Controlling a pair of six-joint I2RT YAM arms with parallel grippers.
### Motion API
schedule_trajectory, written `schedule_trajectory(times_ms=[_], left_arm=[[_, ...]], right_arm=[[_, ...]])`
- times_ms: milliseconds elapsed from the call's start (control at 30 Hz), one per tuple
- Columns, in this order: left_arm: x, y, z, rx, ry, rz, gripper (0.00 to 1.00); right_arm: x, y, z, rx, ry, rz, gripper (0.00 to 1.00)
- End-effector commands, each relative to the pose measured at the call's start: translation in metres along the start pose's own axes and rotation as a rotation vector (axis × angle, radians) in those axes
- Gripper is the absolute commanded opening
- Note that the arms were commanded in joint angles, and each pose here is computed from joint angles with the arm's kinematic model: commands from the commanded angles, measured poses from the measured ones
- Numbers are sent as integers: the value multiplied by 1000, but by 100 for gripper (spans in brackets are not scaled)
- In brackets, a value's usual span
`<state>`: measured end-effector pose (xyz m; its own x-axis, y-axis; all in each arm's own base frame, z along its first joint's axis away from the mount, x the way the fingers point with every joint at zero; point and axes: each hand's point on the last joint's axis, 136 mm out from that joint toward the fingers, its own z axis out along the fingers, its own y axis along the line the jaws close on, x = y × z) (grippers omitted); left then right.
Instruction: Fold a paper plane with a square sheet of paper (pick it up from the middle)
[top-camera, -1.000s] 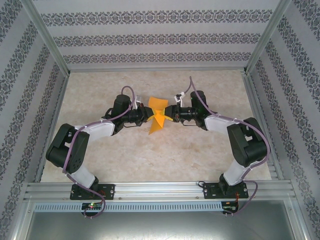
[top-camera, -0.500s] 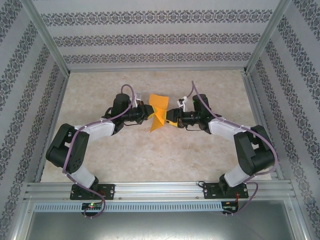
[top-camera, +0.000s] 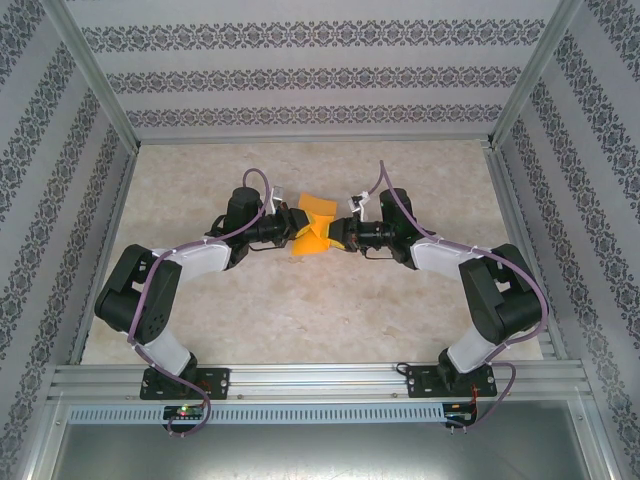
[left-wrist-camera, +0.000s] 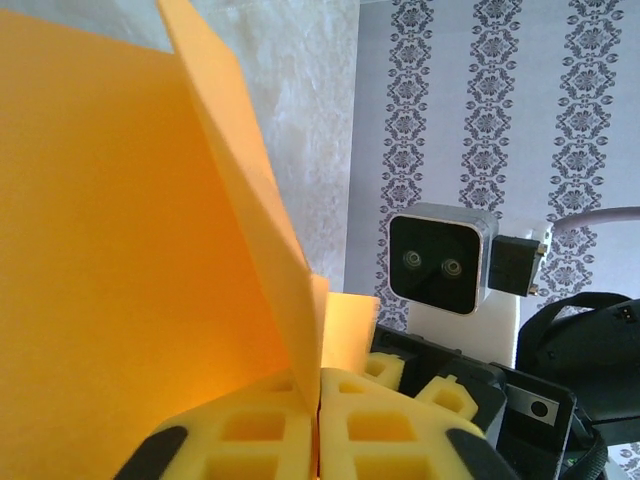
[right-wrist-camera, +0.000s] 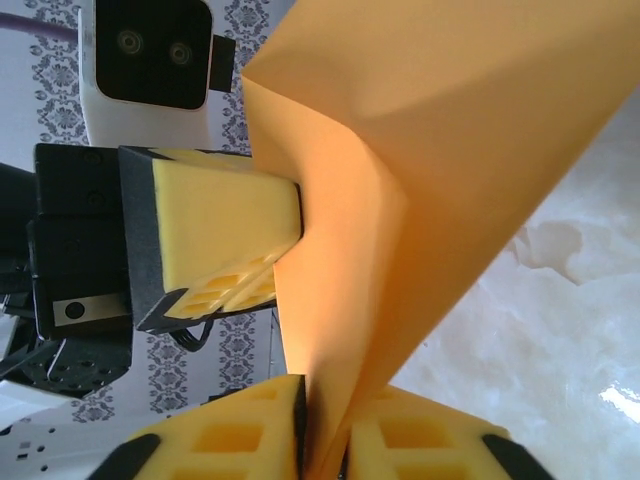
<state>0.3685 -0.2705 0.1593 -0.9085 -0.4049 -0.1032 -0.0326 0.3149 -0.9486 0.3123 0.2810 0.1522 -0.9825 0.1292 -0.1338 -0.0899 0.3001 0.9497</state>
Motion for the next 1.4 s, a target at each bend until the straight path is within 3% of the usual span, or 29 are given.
schedule_trajectory(times_ms=[0,167,267,400,500,700,867,1167,1367], left_arm=[[-2,-8,2,15,8,32,19],[-6,-9,-3,2,4,42,45],[-9,-9,-11,-19,-1,52,56],[-17,-9,-26,-55,-16,78,61],[-24,-7,-38,-74,-40,86,63],[-29,6,-60,-112,-74,53,64],[-23,22,-75,-156,-76,21,65],[-11,37,-91,-209,-67,2,65],[-8,41,-92,-210,-60,0,65]], right_arm=[[2,0,-5,17,2,-26,11],[10,-21,-21,219,25,-54,3],[19,-48,-48,517,46,-101,1],[24,-78,-105,1017,75,-220,1],[21,-79,-137,1311,87,-315,1],[20,-82,-132,1573,185,-436,5],[28,-85,-85,1554,267,-488,13],[53,-86,4,1255,319,-465,31],[58,-80,28,1028,275,-398,39]])
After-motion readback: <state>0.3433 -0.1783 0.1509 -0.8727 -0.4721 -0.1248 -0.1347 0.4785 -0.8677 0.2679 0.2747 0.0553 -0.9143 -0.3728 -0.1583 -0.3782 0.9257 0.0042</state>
